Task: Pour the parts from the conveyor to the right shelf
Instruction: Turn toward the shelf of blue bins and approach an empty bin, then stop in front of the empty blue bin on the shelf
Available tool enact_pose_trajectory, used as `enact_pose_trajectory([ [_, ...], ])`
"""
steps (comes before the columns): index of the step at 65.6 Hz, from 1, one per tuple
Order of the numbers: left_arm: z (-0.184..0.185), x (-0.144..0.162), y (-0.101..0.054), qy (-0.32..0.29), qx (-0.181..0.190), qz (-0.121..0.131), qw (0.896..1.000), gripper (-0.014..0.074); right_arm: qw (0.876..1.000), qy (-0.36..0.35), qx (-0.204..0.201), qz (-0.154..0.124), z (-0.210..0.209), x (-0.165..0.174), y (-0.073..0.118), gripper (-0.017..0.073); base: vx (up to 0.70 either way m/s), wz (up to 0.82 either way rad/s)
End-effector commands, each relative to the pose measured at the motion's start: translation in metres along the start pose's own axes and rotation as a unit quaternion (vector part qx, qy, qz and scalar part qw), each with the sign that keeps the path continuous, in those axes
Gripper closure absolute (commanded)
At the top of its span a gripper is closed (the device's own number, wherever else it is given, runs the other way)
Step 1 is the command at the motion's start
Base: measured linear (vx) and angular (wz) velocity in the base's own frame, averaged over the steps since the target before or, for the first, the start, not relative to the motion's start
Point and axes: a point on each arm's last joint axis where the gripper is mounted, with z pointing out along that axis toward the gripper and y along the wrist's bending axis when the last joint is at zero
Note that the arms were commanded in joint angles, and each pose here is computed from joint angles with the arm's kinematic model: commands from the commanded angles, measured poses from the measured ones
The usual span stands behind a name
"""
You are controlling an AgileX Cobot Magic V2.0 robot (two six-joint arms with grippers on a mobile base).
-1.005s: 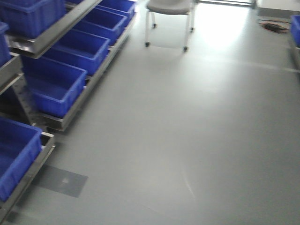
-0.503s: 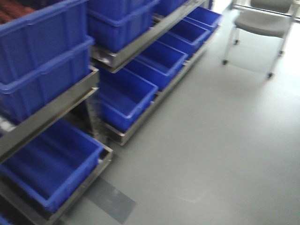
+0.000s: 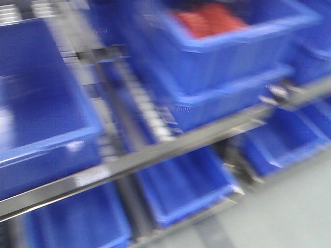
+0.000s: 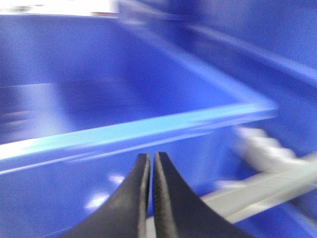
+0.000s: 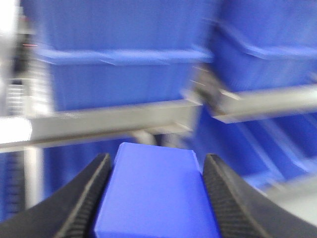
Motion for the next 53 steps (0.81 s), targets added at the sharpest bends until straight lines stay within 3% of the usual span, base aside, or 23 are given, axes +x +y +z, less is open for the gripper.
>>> enact_pose_trajectory([
  [1, -0.0026, -0.0138, -0.0028, -0.052, 0.015, -0.002, 0.999, 0.06, 0.999, -0.04, 0.015, 0.002, -0.0013, -0.014, -0.0039, 0.0564, 0.08, 1.1],
  [20, -0.0026, -0.0138, -0.0028, -0.052, 0.015, -0.002, 0.999, 0.06, 0.999, -0.04, 0.015, 0.002, -0.0013, -0.0139, -0.0038, 0.0564, 0.07, 0.84],
  [53, -0.0026, -0.0138, -0.0028, -0.052, 0.015, -0.002, 0.999, 0.06, 0.999, -0.04, 0.015, 0.002, -0.0013, -0.0139, -0.0038, 0.0564, 0.07, 0.25],
])
